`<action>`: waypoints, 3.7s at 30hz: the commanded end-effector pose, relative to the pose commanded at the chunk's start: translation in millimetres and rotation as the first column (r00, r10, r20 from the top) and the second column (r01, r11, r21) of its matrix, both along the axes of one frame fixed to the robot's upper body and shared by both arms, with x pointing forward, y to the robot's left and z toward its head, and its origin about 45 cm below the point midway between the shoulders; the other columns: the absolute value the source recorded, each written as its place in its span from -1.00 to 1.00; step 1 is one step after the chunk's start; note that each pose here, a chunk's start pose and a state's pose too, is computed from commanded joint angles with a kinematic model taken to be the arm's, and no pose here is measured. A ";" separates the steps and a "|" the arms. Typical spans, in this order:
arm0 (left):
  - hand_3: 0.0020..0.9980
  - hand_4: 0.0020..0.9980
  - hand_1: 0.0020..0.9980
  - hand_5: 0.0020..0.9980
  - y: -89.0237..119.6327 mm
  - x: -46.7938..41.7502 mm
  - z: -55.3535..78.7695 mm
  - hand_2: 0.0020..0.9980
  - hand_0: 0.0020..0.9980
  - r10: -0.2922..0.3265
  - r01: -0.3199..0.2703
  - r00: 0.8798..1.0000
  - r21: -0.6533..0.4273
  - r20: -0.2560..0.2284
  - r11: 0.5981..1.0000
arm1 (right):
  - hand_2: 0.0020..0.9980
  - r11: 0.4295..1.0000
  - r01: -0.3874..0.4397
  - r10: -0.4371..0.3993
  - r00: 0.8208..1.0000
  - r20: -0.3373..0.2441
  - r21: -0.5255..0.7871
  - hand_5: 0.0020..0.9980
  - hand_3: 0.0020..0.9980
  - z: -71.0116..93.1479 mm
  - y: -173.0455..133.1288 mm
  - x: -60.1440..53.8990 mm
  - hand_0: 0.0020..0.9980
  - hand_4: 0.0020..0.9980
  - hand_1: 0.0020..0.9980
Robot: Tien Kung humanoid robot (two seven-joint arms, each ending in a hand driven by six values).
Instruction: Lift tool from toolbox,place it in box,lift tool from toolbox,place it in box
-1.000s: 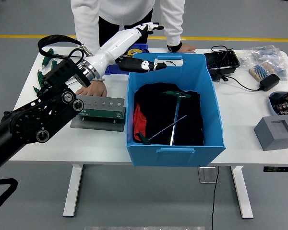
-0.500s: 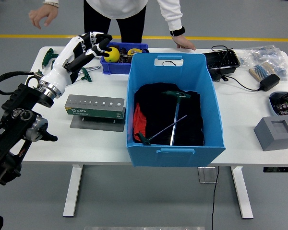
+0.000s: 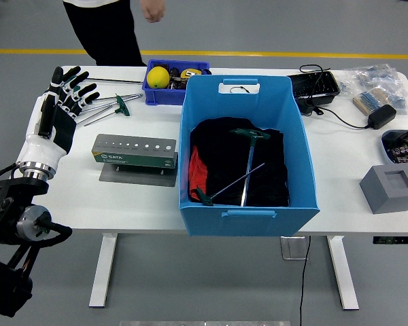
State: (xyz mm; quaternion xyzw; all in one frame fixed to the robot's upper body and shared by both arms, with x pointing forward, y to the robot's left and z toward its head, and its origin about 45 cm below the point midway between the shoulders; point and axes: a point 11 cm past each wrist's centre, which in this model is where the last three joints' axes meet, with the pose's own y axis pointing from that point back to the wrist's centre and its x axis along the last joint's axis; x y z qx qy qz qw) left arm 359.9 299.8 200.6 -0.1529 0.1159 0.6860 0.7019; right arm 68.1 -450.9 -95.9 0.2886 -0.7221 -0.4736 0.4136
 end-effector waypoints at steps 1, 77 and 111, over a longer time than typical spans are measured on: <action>0.50 0.88 0.53 0.42 1.1 -2.6 -3.2 0.67 0.52 -0.003 0.003 1.000 -0.003 -0.009 1.000 | 0.45 1.000 0.001 -0.001 1.000 -0.001 0.000 0.34 0.12 -0.2 0.3 -0.5 0.34 0.56 0.32; 0.80 0.99 0.79 0.87 41.3 -22.4 -1.3 0.98 0.73 0.000 0.021 0.997 0.290 -0.073 0.957 | 0.46 1.000 -0.017 0.017 1.000 0.010 0.006 0.35 0.13 0.4 4.4 10.5 0.33 0.57 0.31; 0.79 0.98 0.79 0.86 39.2 -22.7 -9.2 0.98 0.73 -0.014 0.042 0.995 0.295 -0.096 0.955 | 0.46 1.000 -0.007 0.007 1.000 -0.004 0.017 0.35 0.13 -3.7 10.3 0.1 0.34 0.57 0.32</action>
